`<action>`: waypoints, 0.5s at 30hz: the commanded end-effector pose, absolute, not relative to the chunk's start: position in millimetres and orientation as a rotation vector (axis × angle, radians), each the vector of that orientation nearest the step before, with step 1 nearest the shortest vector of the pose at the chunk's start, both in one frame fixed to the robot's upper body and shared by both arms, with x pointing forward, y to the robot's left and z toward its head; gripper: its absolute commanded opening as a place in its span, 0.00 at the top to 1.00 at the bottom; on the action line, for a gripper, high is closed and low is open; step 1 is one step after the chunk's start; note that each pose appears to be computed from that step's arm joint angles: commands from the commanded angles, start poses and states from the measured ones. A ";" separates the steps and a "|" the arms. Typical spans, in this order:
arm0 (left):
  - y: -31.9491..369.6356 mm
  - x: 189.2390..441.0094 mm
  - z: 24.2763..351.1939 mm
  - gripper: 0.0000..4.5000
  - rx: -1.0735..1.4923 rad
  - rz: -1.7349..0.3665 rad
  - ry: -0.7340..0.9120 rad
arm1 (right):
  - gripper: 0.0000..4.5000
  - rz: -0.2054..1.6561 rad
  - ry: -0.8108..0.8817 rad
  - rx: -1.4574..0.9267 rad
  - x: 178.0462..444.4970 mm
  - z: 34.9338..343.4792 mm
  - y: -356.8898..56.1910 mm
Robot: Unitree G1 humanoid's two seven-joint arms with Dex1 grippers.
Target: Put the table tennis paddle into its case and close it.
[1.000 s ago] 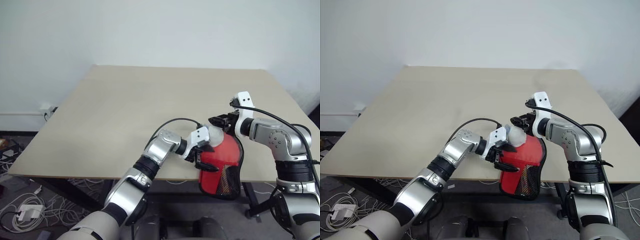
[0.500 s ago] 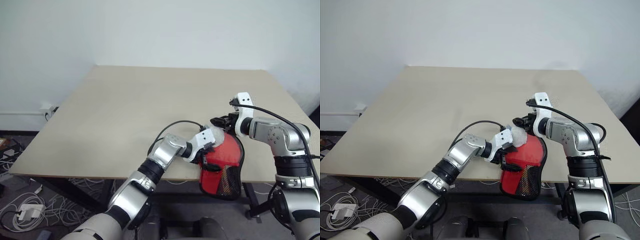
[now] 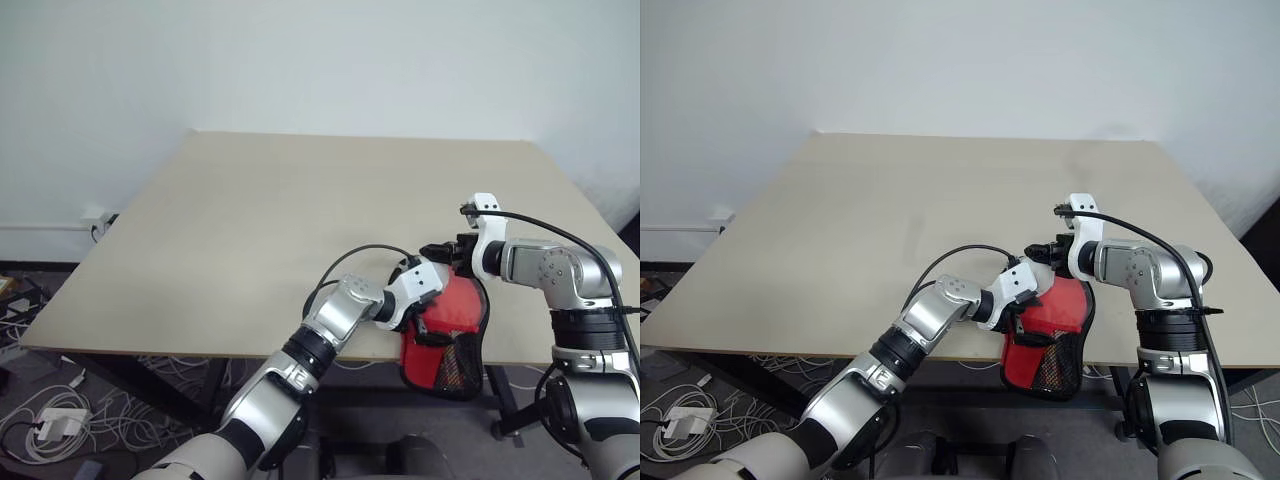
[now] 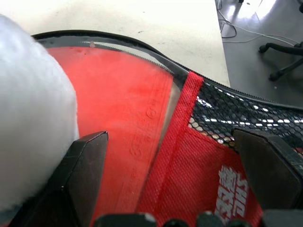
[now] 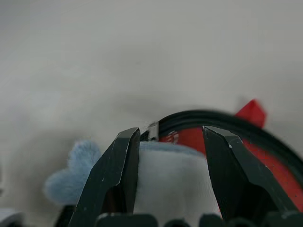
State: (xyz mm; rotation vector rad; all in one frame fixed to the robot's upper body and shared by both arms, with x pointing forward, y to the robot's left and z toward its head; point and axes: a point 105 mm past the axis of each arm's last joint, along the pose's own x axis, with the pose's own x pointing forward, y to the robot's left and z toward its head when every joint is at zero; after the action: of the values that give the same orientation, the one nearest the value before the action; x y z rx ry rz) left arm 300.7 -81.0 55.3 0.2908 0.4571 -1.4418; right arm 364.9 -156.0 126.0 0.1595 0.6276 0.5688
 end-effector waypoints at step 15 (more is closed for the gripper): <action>-72.9 303.0 36.2 0.00 0.309 -1.407 0.531 | 0.02 0.576 0.709 0.198 367.8 133.6 -162.4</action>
State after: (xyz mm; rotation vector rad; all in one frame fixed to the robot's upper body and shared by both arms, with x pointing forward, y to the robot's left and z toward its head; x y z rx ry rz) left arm 302.4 -81.0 53.7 0.2970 0.4475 -1.4404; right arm 362.4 -157.9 123.3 0.2322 0.7455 0.5884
